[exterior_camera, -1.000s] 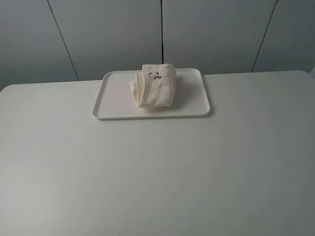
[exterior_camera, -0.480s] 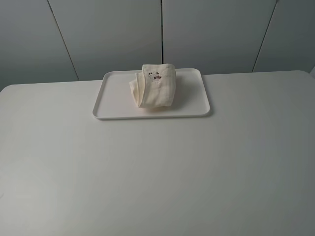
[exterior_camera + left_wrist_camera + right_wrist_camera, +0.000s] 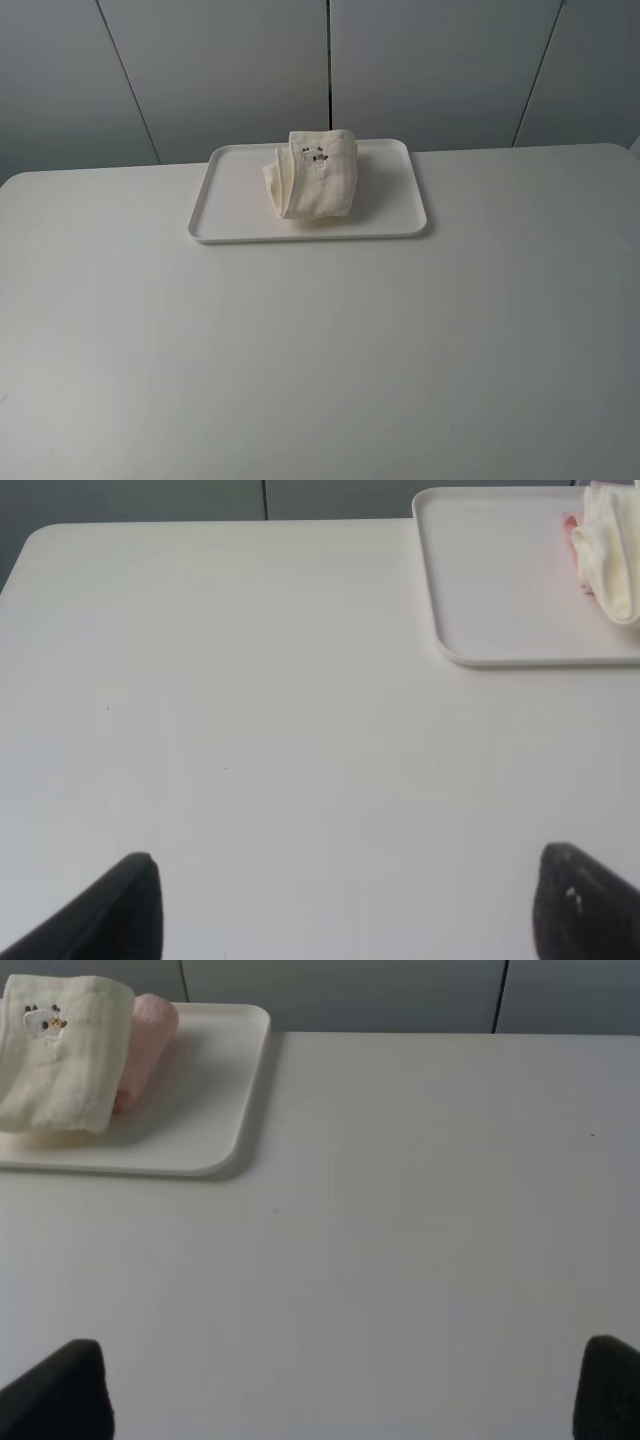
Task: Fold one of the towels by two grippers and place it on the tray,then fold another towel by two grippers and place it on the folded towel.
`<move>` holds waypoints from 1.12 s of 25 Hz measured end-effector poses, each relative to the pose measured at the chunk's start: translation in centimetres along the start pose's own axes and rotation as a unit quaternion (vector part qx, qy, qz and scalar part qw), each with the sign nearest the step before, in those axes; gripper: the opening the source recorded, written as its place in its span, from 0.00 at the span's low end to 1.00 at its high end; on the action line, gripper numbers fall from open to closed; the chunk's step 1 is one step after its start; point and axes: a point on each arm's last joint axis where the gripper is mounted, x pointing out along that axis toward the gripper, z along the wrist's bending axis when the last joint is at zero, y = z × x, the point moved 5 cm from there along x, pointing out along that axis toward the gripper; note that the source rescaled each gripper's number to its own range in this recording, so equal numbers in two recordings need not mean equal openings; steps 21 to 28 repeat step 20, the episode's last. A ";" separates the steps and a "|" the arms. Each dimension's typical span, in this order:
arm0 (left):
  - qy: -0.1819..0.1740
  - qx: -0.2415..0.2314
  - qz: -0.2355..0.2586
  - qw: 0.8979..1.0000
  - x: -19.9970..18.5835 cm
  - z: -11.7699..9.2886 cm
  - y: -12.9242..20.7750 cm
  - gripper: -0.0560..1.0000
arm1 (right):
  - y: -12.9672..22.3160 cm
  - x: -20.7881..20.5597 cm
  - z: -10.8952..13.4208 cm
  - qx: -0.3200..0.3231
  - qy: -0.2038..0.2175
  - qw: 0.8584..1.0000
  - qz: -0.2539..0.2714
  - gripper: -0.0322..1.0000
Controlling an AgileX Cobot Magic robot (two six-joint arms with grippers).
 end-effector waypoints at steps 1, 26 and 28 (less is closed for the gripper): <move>0.000 0.000 0.000 1.000 0.0 0.0 0.0 0.96 | 0.0 0.0 0.0 0.000 0.000 1.000 0.000 1.00; 0.000 0.000 0.000 1.000 0.0 0.0 0.0 0.96 | 0.0 0.0 0.0 0.000 0.000 1.000 0.000 1.00; 0.000 0.000 0.000 1.000 0.0 0.0 0.0 0.96 | 0.0 0.0 0.0 0.000 0.000 1.000 0.000 1.00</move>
